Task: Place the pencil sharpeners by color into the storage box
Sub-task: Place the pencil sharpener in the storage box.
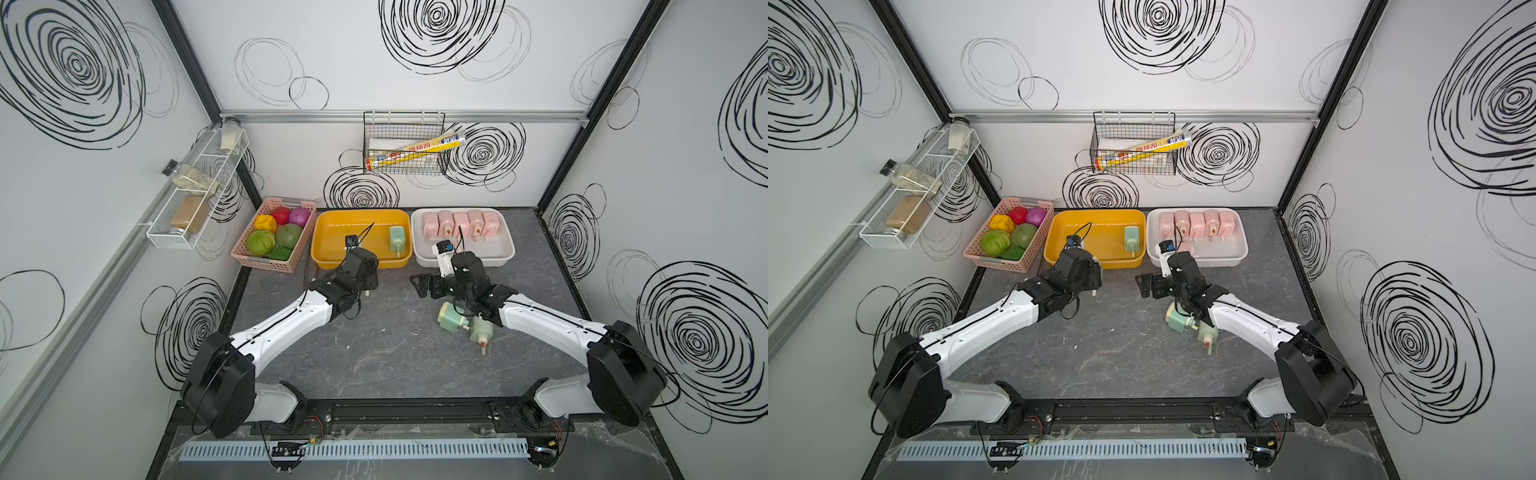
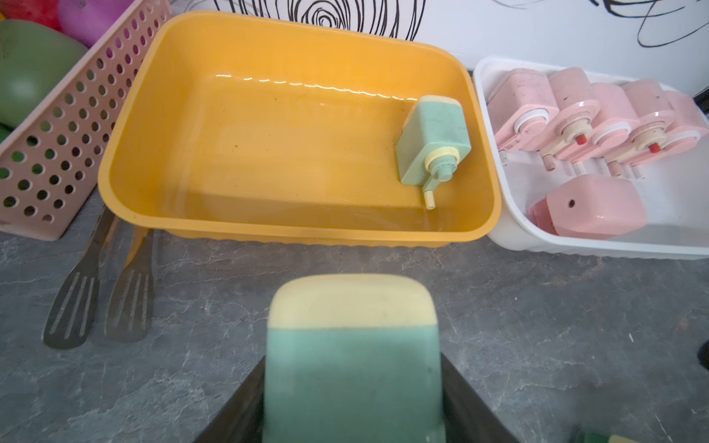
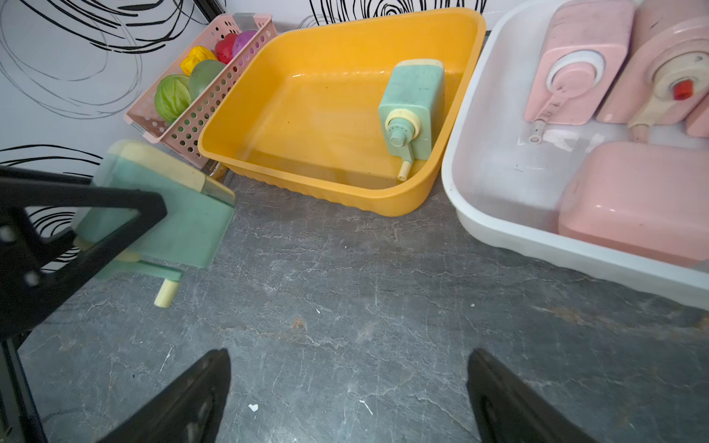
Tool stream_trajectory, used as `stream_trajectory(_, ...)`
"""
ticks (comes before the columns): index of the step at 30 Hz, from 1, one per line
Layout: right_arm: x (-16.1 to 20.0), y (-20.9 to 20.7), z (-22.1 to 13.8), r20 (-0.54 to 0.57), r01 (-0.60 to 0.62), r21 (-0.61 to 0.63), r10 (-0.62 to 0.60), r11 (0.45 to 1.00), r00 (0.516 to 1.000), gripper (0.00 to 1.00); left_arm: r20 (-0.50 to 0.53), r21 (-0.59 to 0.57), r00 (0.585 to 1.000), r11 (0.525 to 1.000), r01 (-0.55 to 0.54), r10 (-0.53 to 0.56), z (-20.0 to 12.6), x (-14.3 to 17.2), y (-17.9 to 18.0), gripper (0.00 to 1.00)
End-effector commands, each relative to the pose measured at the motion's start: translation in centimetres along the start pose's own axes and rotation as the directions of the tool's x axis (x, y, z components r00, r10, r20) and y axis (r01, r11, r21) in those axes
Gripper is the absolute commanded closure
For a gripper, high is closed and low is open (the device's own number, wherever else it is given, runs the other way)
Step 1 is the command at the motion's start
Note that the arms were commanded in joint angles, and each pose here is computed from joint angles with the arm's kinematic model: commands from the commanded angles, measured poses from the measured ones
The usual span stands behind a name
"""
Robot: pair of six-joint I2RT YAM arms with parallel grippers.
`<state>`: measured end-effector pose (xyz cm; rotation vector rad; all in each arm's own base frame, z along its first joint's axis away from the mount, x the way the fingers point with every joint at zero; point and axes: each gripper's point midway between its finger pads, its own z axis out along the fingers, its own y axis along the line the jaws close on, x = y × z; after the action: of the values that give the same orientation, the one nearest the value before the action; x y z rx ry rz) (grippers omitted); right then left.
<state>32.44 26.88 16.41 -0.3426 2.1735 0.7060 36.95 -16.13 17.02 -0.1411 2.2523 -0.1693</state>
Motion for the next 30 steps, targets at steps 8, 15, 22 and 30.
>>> stream_trajectory(8, 0.4, -0.2, -2.0, 0.016, 0.029, -0.026, -0.028, 0.999, 0.999, 0.0, 0.128, 0.033, 0.992, 0.999, 0.017, -0.021, 2.6, -7.4, -2.2, 1.0)
stream_trajectory(15, -0.1, -0.5, -3.6, 0.076, 0.055, -0.018, -0.054, 0.998, 0.996, 0.0, 0.152, 0.014, 0.988, 0.999, 0.029, -0.031, 5.0, -9.8, -1.4, 1.0)
stream_trajectory(22, -0.1, -1.1, -4.6, 0.102, 0.059, 0.005, -0.059, 0.998, 0.993, 0.0, 0.15, 0.005, 0.989, 1.0, 0.02, -0.02, 7.8, -11.3, -1.2, 1.0)
stream_trajectory(30, -0.5, -0.7, -6.0, 0.144, 0.095, -0.014, -0.092, 0.995, 0.985, 0.0, 0.108, 0.04, 0.993, 0.998, 0.045, -0.049, 11.1, -10.8, -1.1, 1.0)
